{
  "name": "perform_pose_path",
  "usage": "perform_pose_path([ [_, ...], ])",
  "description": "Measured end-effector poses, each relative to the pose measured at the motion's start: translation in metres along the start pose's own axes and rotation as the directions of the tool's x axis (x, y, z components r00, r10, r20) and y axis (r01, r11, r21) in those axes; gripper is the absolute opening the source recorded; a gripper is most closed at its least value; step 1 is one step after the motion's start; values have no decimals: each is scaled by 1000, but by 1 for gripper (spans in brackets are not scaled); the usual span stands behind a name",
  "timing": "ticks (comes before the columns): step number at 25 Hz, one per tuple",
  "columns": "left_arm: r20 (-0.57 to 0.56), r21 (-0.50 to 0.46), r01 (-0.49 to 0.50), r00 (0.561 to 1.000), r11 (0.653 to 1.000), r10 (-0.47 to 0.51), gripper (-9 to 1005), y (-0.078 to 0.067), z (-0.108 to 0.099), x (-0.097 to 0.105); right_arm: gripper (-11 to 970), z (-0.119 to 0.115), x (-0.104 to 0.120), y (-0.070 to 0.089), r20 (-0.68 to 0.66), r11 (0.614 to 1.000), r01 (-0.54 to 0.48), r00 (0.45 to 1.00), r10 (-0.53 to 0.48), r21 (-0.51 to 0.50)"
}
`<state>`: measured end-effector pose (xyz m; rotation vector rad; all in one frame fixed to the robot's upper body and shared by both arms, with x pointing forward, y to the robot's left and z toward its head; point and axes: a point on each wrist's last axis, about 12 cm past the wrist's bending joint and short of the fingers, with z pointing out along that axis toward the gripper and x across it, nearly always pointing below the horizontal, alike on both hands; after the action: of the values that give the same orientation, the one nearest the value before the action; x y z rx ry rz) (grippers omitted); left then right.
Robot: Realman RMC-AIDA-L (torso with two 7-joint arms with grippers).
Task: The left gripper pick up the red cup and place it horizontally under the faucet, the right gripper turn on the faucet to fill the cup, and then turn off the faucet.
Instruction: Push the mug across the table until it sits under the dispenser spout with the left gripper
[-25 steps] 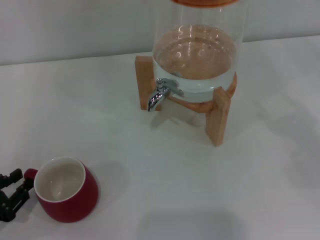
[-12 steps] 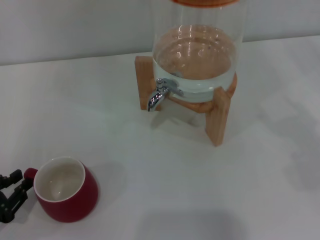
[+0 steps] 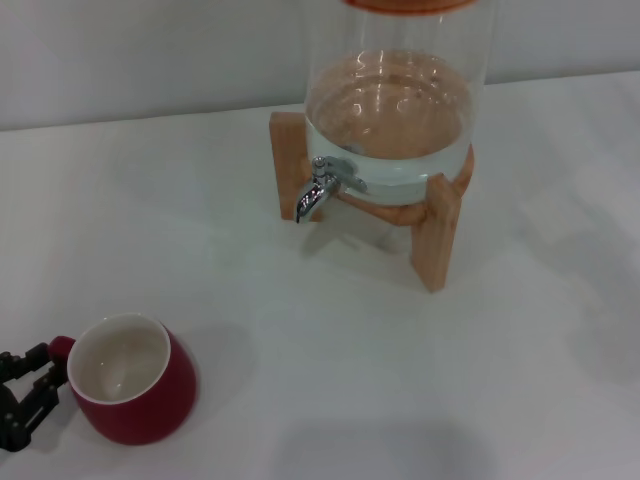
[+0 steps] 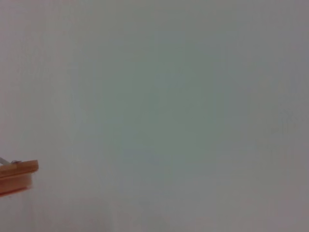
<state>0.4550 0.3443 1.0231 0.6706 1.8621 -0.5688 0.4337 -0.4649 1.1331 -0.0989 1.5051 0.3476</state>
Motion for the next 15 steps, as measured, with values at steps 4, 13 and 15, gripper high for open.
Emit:
perform_pose_path([
  [4,-2,2,-2,1000,1000,2,292,0,0,0,720,0,0,0,0,1000,0,1000,0,0],
  [13,-6,-3,-2,1000,1000,2,293,1,1,-1,719,-1,0,0,0,1000,0,1000,0,0],
  [15,-6,-3,-2,1000,1000,2,293,1,2,-1,719,-1,0,0,0,1000,0,1000,0,0],
])
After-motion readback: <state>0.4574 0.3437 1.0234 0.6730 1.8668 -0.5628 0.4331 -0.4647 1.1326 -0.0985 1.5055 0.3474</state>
